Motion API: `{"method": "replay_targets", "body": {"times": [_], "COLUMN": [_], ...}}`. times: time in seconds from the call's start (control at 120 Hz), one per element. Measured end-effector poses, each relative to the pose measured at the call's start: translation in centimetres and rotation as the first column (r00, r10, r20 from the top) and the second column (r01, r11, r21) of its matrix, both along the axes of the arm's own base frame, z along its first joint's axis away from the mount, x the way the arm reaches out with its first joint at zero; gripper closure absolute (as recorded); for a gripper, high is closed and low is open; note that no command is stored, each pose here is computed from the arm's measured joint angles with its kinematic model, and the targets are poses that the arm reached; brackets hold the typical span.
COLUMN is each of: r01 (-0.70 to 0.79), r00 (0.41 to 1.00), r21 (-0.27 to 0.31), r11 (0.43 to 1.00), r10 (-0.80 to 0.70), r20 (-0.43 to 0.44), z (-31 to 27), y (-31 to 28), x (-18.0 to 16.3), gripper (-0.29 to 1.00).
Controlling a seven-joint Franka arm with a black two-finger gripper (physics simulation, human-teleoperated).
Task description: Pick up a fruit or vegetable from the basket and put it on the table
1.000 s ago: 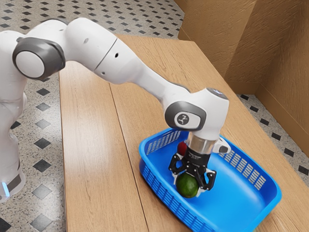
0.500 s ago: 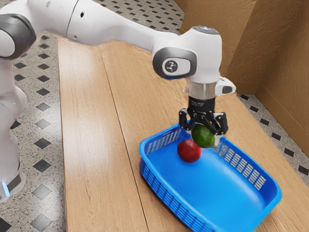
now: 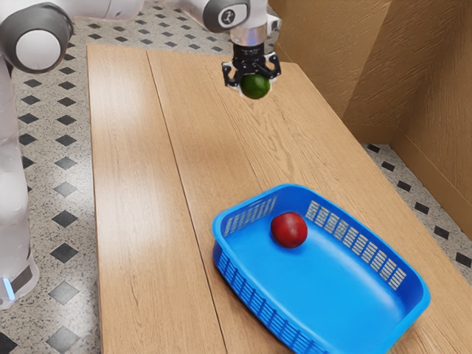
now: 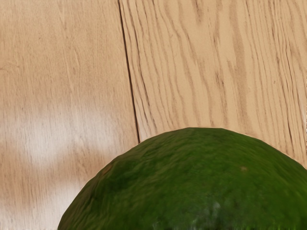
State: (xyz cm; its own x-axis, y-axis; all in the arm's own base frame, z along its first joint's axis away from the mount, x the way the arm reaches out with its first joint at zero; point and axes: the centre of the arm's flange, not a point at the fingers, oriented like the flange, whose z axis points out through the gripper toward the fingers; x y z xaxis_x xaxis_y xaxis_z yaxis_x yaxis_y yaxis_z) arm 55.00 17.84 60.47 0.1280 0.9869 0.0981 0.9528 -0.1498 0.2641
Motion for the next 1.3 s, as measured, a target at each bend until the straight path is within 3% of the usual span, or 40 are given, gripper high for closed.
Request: {"method": "replay_targets", "body": {"times": [0.117,0.325,0.492,0.7,0.775,0.85,1.05,1.3], "r01": [0.079,0.278,0.288,0.164,0.074,0.017,-0.125,-0.483], "r00": [0.997,0.960,0.957,0.985,0.992,0.992,0.992,0.873], "r21": [-0.013,-0.021,-0.017,-0.018,-0.042,-0.086,-0.194,-0.232], "r11": [0.997,0.960,0.957,0.986,0.996,0.996,0.973,0.844], "r10": [-0.079,-0.278,-0.287,-0.163,-0.070,-0.006,0.119,0.444], "r20": [0.021,0.039,0.044,0.049,0.104,0.126,-0.043,-0.201], "z": [0.3,0.4,0.4,0.5,3.8,7.9,9.0,7.6], "y": [-4.7,-16.2,-16.4,-9.4,-8.5,-11.4,-21.5,-17.7], "x": [1.3,2.9,2.9,2.4,1.7,1.7,-0.3,-1.0], "gripper": [0.14,0.09,0.03,0.01,0.00,0.00,0.00,0.00]}}
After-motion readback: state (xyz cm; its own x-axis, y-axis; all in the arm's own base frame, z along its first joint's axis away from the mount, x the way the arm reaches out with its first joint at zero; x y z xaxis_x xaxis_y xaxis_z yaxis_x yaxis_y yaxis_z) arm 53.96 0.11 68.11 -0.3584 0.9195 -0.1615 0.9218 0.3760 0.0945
